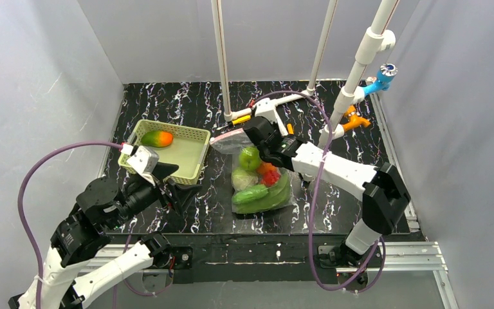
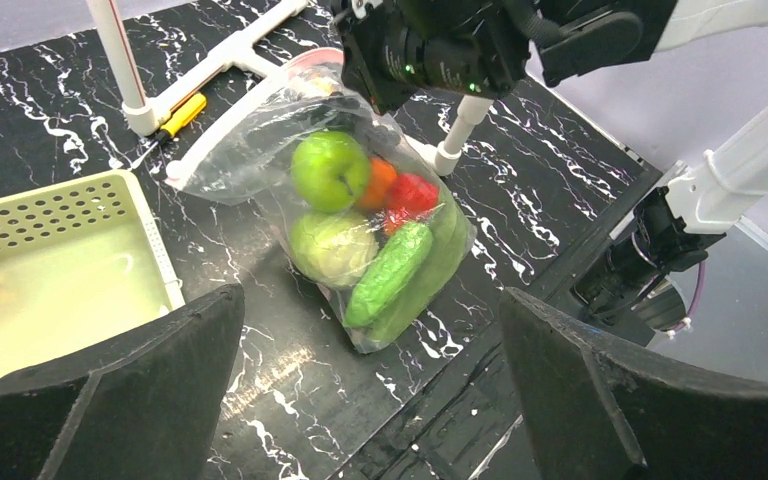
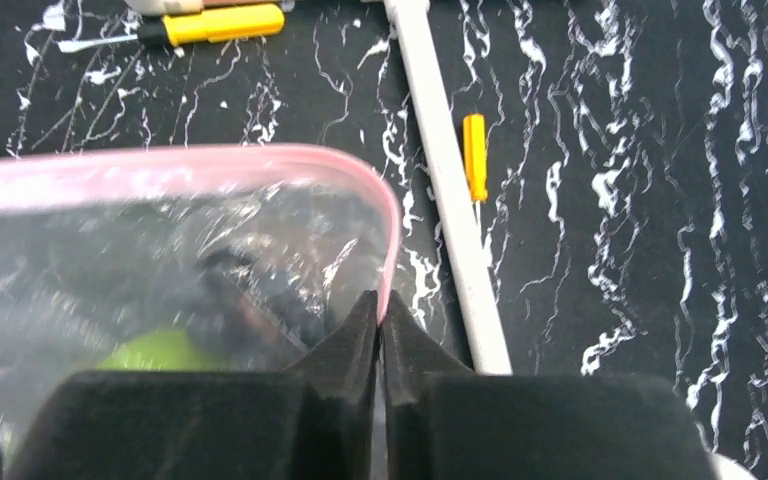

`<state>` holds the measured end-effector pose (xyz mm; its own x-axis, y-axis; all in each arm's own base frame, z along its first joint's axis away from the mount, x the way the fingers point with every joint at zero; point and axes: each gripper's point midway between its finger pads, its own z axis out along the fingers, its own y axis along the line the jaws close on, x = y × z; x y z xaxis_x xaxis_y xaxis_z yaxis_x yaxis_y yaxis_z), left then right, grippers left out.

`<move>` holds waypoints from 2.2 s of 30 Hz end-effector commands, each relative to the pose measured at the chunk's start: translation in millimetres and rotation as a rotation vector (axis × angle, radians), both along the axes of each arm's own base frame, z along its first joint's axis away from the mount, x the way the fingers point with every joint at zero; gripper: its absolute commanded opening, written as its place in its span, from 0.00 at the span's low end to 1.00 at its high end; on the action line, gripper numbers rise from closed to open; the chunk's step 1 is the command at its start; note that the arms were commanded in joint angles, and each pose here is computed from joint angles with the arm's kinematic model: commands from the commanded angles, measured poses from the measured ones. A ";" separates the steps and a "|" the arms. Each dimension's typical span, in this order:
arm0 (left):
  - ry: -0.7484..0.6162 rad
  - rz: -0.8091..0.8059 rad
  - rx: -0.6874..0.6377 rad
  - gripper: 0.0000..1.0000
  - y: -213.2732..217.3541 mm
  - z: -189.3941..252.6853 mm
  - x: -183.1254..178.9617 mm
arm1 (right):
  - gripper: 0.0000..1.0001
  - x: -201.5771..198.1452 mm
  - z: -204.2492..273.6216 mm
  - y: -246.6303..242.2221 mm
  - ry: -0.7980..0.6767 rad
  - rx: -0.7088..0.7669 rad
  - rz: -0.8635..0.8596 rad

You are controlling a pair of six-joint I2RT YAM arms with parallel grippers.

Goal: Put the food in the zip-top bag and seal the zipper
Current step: Place the zipper food storage bag at the center of the board, then reset both arms

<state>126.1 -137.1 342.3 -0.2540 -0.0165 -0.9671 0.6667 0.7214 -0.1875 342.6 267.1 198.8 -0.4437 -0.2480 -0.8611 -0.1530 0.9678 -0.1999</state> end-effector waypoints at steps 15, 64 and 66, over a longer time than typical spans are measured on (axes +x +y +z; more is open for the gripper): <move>0.008 0.071 -0.027 0.98 13.5 0.7 1.4 | 0.60 -36.0 64.3 31.1 -0.017 0.032 0.210; -0.195 0.282 -0.225 0.98 85.5 51.2 -13.5 | 0.98 -166.8 220.0 -186.0 -0.393 0.471 0.158; -0.194 0.280 -0.224 0.98 85.2 51.1 -13.6 | 0.98 -169.4 219.0 -185.2 -0.393 0.483 0.176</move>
